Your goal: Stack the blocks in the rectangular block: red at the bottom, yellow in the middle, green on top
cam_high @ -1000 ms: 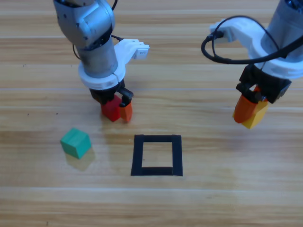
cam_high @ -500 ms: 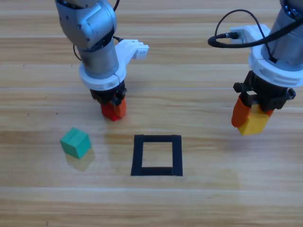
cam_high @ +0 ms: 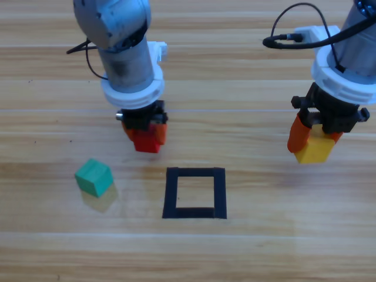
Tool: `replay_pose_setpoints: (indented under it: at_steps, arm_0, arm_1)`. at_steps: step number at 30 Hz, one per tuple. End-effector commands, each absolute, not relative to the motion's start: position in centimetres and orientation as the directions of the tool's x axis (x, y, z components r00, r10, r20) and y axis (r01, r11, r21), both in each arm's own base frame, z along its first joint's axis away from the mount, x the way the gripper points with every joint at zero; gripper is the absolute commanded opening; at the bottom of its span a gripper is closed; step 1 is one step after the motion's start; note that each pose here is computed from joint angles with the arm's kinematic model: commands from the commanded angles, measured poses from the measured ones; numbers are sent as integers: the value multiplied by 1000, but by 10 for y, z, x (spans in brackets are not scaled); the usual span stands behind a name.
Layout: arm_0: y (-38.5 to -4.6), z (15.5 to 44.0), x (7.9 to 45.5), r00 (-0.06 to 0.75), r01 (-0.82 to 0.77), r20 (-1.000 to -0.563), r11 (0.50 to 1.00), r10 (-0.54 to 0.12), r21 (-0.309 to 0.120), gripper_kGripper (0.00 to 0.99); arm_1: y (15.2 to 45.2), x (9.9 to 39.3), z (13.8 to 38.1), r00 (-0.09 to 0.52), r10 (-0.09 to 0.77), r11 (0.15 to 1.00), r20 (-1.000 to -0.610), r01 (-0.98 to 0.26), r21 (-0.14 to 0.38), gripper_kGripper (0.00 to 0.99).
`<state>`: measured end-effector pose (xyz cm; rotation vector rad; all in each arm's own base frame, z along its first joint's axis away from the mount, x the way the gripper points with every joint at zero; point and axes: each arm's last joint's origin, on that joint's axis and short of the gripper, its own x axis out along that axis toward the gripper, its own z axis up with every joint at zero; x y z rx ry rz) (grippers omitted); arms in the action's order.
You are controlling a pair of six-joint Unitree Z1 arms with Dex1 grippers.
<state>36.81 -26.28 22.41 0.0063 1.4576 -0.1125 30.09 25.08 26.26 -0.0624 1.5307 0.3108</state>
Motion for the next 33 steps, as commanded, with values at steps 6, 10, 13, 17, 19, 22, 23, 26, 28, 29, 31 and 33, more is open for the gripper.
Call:
replay_pose_setpoints:
  at_steps: [6,10,13,17,19,22,23,26,28,29,31,33]
  arm_0:
    - [-325,259,292,161,67,-983,994,-92,-82,0]
    - [-333,253,285,164,57,-984,996,-73,-65,0]
    - [-336,248,282,167,46,-984,998,-54,-47,0]
    - [-344,232,281,159,47,-987,999,-23,-16,0]
    - [-348,222,283,149,46,-989,999,-6,1,0]
    - [-353,209,285,120,48,-993,999,6,12,0]
    - [-353,208,285,116,44,-993,999,6,11,0]
    - [-353,204,285,108,29,-994,999,14,17,0]
    - [-355,202,285,111,18,-994,1000,15,17,0]
    - [-355,201,285,110,13,-994,1000,16,18,0]
    - [-357,202,285,117,5,-993,1000,14,15,0]
    - [-359,201,284,122,-1,-992,1000,15,15,0]
  arm_1:
    - [245,301,268,58,162,965,-985,-218,146,0]
    - [245,301,268,55,165,965,-985,-214,150,0]
    - [246,301,268,55,165,965,-985,-214,150,0]
    - [246,302,269,58,167,965,-984,-214,151,0]
    - [246,302,268,56,166,965,-984,-214,151,0]
    - [247,302,268,57,168,965,-984,-214,153,0]
    - [247,302,268,57,168,965,-984,-214,153,0]
    - [247,303,269,59,170,964,-984,-216,154,0]
    - [247,303,270,60,171,964,-983,-216,155,0]
    - [247,303,270,60,171,964,-983,-216,155,0]
    - [247,303,269,60,171,964,-983,-216,155,0]
    - [248,304,269,59,170,964,-984,-216,154,0]
